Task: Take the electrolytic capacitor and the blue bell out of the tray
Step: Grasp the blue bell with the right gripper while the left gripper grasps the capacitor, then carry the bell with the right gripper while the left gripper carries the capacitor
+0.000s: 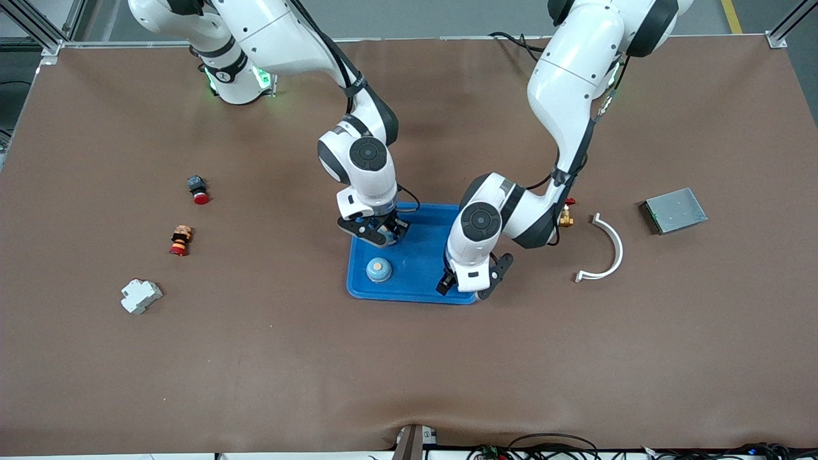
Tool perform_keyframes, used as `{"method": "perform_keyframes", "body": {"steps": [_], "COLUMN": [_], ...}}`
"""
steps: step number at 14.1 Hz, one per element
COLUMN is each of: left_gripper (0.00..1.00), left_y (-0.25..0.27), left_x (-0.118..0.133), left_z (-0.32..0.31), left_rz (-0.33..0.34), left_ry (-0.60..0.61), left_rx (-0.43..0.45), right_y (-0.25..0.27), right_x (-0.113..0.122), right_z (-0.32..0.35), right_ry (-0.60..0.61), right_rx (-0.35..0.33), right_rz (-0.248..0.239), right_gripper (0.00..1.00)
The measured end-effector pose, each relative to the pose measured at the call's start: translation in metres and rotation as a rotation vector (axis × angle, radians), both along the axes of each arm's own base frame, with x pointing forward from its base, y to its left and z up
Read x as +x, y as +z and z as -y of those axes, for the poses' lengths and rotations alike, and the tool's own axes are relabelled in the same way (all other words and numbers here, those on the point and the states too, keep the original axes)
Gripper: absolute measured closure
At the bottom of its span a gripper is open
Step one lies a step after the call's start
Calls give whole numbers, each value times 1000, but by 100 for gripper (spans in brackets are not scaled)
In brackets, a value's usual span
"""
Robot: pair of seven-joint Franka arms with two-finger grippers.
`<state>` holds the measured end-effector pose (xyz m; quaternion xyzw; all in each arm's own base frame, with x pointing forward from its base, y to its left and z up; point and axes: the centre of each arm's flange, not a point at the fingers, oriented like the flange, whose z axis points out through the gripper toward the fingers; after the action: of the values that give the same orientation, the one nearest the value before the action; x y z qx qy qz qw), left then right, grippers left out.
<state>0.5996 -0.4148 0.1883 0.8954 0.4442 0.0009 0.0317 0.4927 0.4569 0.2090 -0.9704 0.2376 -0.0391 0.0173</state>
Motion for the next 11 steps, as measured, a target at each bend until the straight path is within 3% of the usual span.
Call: {"method": "perform_keyframes", "body": {"steps": [3, 9, 11], "left_gripper": [0, 0, 18], "left_y": [-6, -7, -6], "left_x": [-1, -1, 0], "left_z": [-1, -1, -2], "left_rz": [-6, -5, -3], "left_ry": [-1, 0, 1], "left_rx": [5, 5, 4], "right_y": [28, 144, 167], "right_x": [12, 82, 93], "right_z": [3, 132, 173], "right_ry": [59, 227, 272], "right_rx": [-41, -75, -69], "right_rz": [-32, -94, -92], "right_gripper": [37, 37, 37]}}
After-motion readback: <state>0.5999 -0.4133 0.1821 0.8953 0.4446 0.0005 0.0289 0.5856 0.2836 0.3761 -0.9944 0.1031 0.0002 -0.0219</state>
